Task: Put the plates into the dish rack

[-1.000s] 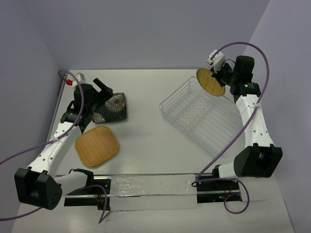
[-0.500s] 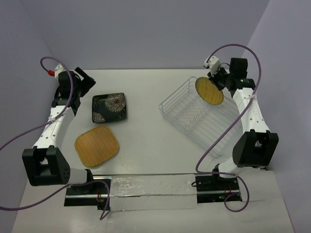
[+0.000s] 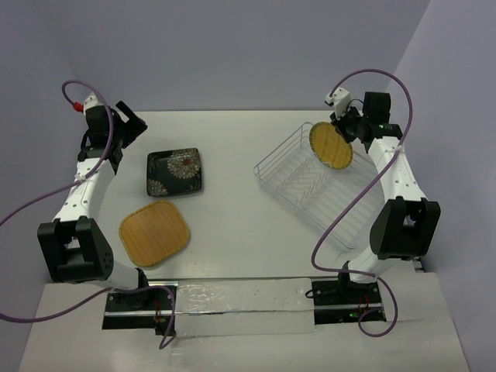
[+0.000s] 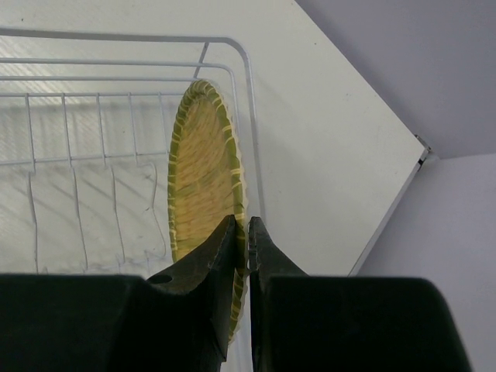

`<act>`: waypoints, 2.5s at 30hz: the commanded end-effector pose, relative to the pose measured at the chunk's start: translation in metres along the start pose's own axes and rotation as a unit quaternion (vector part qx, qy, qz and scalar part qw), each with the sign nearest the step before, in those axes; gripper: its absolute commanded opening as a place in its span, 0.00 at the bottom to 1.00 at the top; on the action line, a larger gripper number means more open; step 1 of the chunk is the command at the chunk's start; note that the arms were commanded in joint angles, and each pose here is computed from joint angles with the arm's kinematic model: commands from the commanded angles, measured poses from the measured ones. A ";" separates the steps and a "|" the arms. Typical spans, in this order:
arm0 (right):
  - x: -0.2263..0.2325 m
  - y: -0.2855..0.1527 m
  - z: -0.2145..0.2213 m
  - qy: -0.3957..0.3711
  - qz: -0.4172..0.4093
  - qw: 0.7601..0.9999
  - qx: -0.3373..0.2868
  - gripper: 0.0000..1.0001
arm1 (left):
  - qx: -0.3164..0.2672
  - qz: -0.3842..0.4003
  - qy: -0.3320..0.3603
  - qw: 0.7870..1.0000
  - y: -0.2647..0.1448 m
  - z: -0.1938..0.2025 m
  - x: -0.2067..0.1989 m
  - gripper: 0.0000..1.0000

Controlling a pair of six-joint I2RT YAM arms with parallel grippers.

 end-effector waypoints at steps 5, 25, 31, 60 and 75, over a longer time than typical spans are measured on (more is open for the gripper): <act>-0.004 0.027 0.010 -0.007 -0.009 1.000 -0.010 0.00 | 0.047 0.070 0.083 0.993 0.027 -0.002 0.007 0.99; -0.003 -0.027 -0.037 0.024 0.058 0.994 -0.089 1.00 | 0.212 0.093 0.071 0.970 0.086 0.094 0.054 0.99; -0.004 -0.058 -0.065 0.057 0.088 0.983 -0.150 1.00 | 0.248 0.095 0.063 0.962 0.090 0.121 0.067 0.94; -0.016 -0.064 0.015 0.010 0.160 0.985 0.057 1.00 | 0.307 0.133 0.052 0.941 0.101 0.163 0.081 0.56; -0.024 -0.030 0.060 0.050 0.069 0.986 0.140 0.79 | 0.230 0.105 0.068 0.965 0.079 0.104 0.069 0.99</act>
Point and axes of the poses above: each gripper's point midway between its finger pads, its own y axis out along the fingers, its own x axis along the line the jaws close on, z = x × y, the point moved 8 cm from there along -y, back along the fingers, and after that the axes turned 10 degrees about y, right-handed, at the moved point
